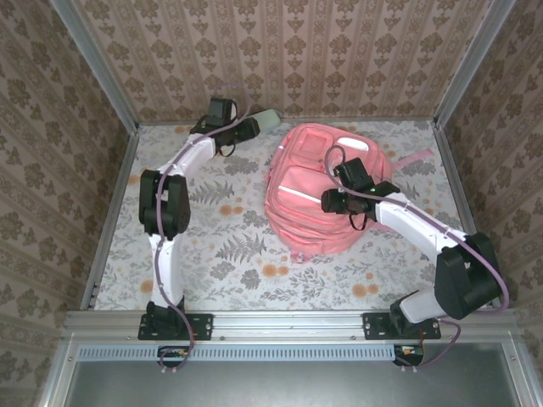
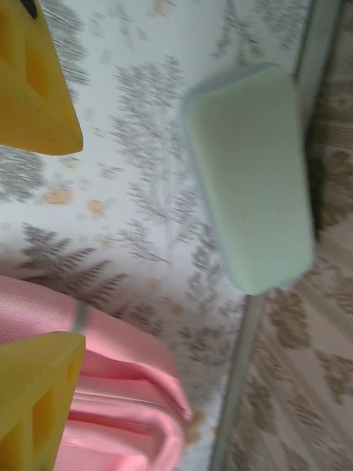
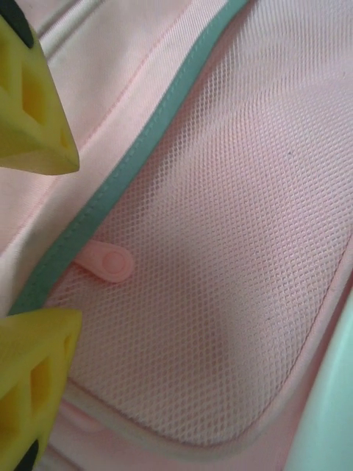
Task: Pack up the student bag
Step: Move the glasses case to the center of the table.
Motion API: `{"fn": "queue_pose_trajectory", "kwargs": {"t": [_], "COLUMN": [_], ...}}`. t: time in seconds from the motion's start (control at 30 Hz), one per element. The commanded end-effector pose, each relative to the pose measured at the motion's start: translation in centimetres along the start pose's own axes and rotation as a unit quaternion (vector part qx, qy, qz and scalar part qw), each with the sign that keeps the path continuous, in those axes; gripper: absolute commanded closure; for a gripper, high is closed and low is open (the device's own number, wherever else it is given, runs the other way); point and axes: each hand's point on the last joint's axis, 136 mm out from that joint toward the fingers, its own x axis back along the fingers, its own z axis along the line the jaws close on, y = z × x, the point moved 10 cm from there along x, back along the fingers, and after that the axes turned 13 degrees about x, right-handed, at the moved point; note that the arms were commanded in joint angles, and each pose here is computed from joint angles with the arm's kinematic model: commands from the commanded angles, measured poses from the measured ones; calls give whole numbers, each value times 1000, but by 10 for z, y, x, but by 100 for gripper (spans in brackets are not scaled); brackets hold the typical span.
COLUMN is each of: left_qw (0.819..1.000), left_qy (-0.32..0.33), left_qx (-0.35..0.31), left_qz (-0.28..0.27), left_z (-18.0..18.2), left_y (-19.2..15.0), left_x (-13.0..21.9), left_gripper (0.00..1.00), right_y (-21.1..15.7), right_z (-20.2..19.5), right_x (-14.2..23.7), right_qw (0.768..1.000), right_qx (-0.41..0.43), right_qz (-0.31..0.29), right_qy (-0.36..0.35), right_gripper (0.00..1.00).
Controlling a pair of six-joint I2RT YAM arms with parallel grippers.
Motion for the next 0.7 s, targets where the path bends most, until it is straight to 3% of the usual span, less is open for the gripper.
{"fn": "queue_pose_trajectory", "kwargs": {"t": [0.0, 0.17, 0.23, 0.47, 0.67], "left_qw": [998, 993, 991, 983, 987], "left_qy": [-58, -96, -105, -121, -48], "left_qx": [23, 57, 66, 103, 136], "left_qz": [-11, -41, -49, -89, -70], "left_z": [-1, 4, 8, 25, 48], "left_y": [12, 33, 40, 61, 51], "left_x": [-25, -51, -61, -86, -101], "left_gripper": [35, 32, 31, 28, 27], "right_y": [6, 4, 5, -9, -16], "right_z": [6, 13, 16, 24, 21], "right_x": [33, 50, 57, 69, 69], "right_qw": [999, 998, 997, 996, 996], "right_qx": [-7, -21, -26, -47, -56], "right_qz": [-34, -56, -66, -63, -59], "right_qy": [15, 28, 34, 34, 23], "right_gripper": [45, 22, 1, 0, 0]}}
